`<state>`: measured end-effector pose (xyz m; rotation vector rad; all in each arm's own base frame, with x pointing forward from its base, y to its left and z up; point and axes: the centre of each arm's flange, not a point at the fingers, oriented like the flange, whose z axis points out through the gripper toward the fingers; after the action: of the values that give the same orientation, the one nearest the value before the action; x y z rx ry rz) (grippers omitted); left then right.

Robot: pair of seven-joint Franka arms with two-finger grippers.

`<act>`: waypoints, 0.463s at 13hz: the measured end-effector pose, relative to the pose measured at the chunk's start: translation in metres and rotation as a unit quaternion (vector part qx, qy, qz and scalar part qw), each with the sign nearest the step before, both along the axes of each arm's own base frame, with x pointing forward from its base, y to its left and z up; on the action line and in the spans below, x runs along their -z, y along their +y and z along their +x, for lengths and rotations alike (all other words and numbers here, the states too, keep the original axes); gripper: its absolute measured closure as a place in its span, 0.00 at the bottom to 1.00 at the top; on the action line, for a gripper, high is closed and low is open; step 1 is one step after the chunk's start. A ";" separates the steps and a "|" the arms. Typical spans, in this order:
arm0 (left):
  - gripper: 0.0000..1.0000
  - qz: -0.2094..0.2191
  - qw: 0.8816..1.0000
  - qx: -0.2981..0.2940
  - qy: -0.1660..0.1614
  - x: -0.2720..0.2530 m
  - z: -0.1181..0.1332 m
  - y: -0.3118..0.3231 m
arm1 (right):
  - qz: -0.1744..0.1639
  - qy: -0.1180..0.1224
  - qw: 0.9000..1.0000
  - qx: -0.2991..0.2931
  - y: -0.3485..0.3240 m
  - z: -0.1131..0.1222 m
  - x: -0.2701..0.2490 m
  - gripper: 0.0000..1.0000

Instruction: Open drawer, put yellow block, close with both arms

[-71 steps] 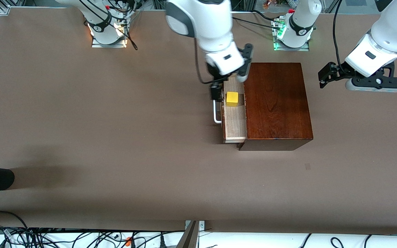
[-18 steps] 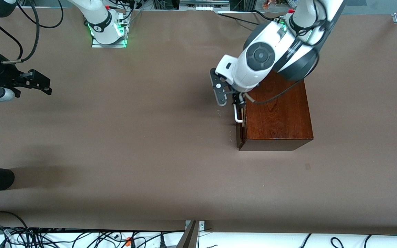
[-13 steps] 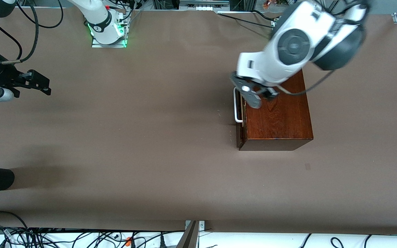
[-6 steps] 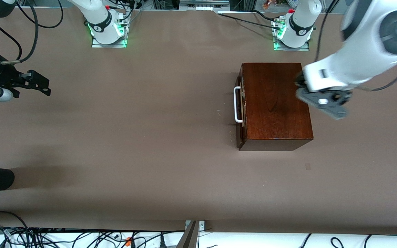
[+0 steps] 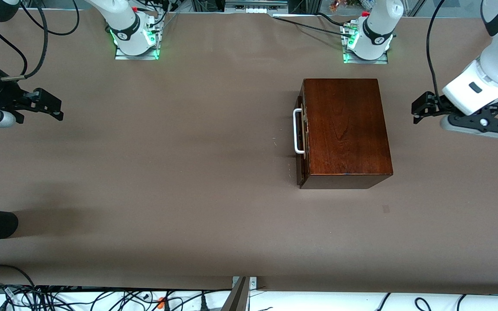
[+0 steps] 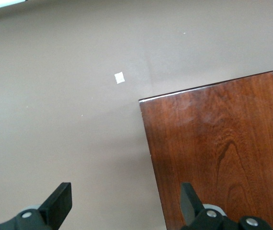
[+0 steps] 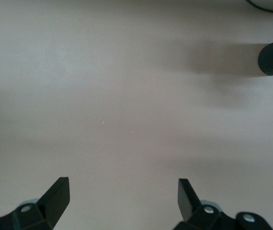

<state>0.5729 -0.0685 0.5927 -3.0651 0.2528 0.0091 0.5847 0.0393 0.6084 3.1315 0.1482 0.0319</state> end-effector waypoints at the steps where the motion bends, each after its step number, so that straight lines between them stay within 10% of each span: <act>1: 0.00 -0.005 1.000 -0.016 0.003 0.002 -0.005 0.002 | 0.000 0.000 1.000 0.000 0.000 0.000 0.000 0.00; 6: 0.00 -0.018 0.998 -0.052 0.002 0.013 -0.015 0.010 | 0.000 -0.001 1.000 0.000 0.000 0.000 0.000 0.00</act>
<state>0.5578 -0.0583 0.5792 -3.1101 0.0929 0.0158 0.5848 0.0394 0.6086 3.1318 0.1483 0.0340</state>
